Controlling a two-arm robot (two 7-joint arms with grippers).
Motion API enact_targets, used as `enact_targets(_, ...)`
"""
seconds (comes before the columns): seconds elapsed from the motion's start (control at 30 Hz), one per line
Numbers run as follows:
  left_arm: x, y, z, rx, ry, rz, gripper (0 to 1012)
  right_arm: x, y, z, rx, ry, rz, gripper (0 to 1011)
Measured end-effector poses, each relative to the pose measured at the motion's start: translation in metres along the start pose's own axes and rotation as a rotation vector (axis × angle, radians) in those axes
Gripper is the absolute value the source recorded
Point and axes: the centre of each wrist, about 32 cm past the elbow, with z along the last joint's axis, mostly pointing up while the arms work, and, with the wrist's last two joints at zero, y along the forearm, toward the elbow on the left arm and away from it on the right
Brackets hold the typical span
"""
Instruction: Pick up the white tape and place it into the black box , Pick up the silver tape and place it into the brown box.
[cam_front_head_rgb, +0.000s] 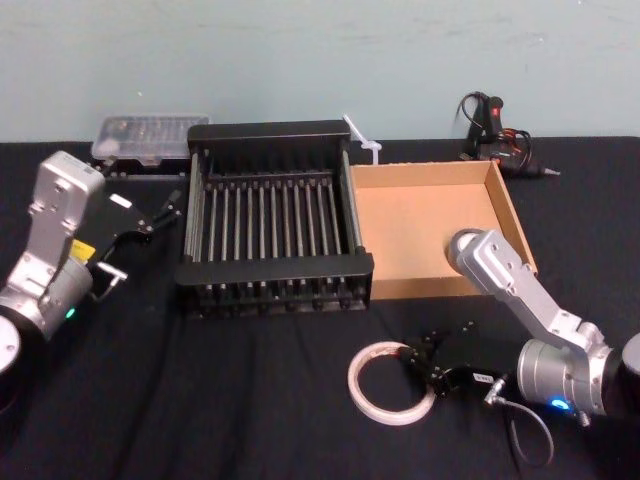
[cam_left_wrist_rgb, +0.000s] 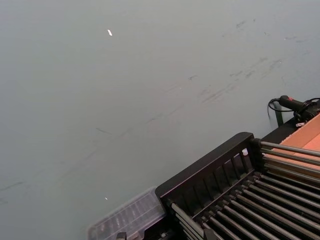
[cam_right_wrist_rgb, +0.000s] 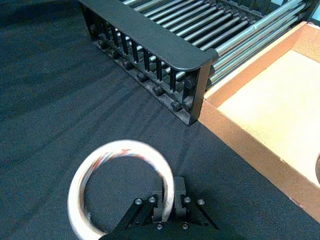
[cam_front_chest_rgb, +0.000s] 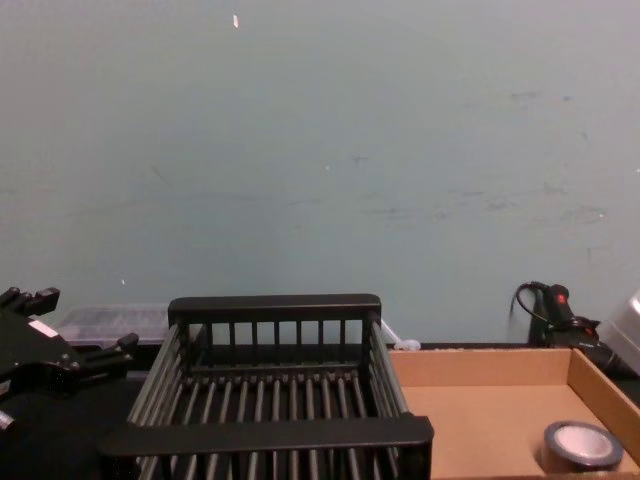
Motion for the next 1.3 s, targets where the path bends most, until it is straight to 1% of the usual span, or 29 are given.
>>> enact_targets(0.07,0.0,0.0,0.0,0.0,0.0,0.0,1001,0.0,0.0,0.0,0.0,0.0,0.0,123)
enact_targets(0.2,0.0,0.0,0.0,0.0,0.0,0.0,1001,0.0,0.0,0.0,0.0,0.0,0.0,99)
enact_targets(0.73,0.0,0.0,0.0,0.0,0.0,0.0,1001,0.0,0.0,0.0,0.0,0.0,0.0,97)
enact_targets(1.1,0.0,0.0,0.0,0.0,0.0,0.0,1001,0.0,-0.007,0.002,0.053,-0.019,-0.027,98)
enact_targets(1.3,0.0,0.0,0.0,0.0,0.0,0.0,1001,0.0027,-0.014,0.006,0.081,-0.022,-0.067,97)
